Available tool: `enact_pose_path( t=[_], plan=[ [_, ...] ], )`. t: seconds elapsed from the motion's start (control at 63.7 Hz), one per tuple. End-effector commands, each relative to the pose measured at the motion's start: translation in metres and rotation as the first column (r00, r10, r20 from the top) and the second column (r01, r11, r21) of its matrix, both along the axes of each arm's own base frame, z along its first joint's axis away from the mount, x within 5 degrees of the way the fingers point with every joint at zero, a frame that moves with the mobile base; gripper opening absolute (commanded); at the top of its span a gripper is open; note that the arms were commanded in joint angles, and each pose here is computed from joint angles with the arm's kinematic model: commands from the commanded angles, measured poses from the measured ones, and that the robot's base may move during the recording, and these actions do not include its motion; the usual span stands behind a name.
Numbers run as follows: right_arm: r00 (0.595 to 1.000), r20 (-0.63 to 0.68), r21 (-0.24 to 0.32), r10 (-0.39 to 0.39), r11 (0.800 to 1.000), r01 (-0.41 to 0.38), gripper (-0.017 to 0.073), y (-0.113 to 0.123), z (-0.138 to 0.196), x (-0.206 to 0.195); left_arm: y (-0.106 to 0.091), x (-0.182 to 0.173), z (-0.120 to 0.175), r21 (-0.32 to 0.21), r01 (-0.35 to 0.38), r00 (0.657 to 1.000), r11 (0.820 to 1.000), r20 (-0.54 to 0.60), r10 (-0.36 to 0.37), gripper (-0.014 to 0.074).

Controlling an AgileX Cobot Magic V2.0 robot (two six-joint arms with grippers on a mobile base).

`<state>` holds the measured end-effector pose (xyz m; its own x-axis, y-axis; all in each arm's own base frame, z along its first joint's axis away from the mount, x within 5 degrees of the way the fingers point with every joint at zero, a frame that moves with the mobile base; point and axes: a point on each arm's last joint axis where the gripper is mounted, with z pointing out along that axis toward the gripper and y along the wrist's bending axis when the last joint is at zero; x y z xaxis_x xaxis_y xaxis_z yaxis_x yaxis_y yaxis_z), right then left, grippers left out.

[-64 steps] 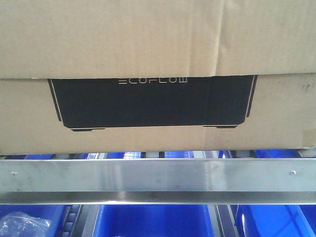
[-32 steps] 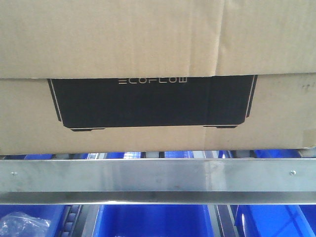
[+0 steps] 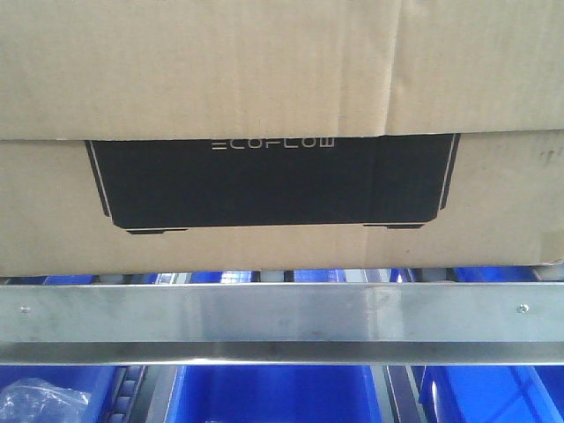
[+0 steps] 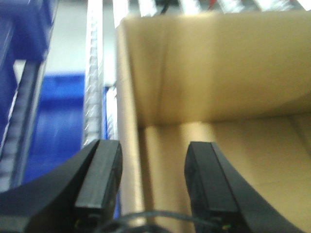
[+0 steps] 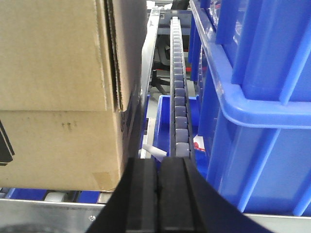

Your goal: Grab box from left shelf to table start

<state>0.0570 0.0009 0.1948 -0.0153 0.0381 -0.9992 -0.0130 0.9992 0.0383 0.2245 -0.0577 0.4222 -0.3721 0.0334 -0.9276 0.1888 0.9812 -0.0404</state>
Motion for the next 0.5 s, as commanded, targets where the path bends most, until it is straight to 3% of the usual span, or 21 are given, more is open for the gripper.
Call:
enact_pose_path(
  t=[0.0, 0.188, 0.486],
  plan=[
    [0.992, 0.128, -0.010, -0.007, 1.000, 0.008, 0.0048, -0.001, 0.017, -0.002, -0.002, 0.007, 0.018, -0.028, -0.014, 0.998, 1.000, 0.057, 0.016, 0.0242],
    [0.992, 0.128, -0.010, -0.007, 1.000, 0.008, 0.0048, -0.001, 0.017, -0.002, -0.007, 0.030, 0.013, -0.050, -0.061, 0.996, 0.997, -0.070, 0.058, 0.0242],
    [0.992, 0.128, -0.010, -0.007, 1.000, 0.008, 0.0048, -0.001, 0.017, -0.002, -0.013, 0.057, 0.006, 0.013, -0.098, 0.963, 0.995, -0.251, 0.098, 0.0242]
  ],
)
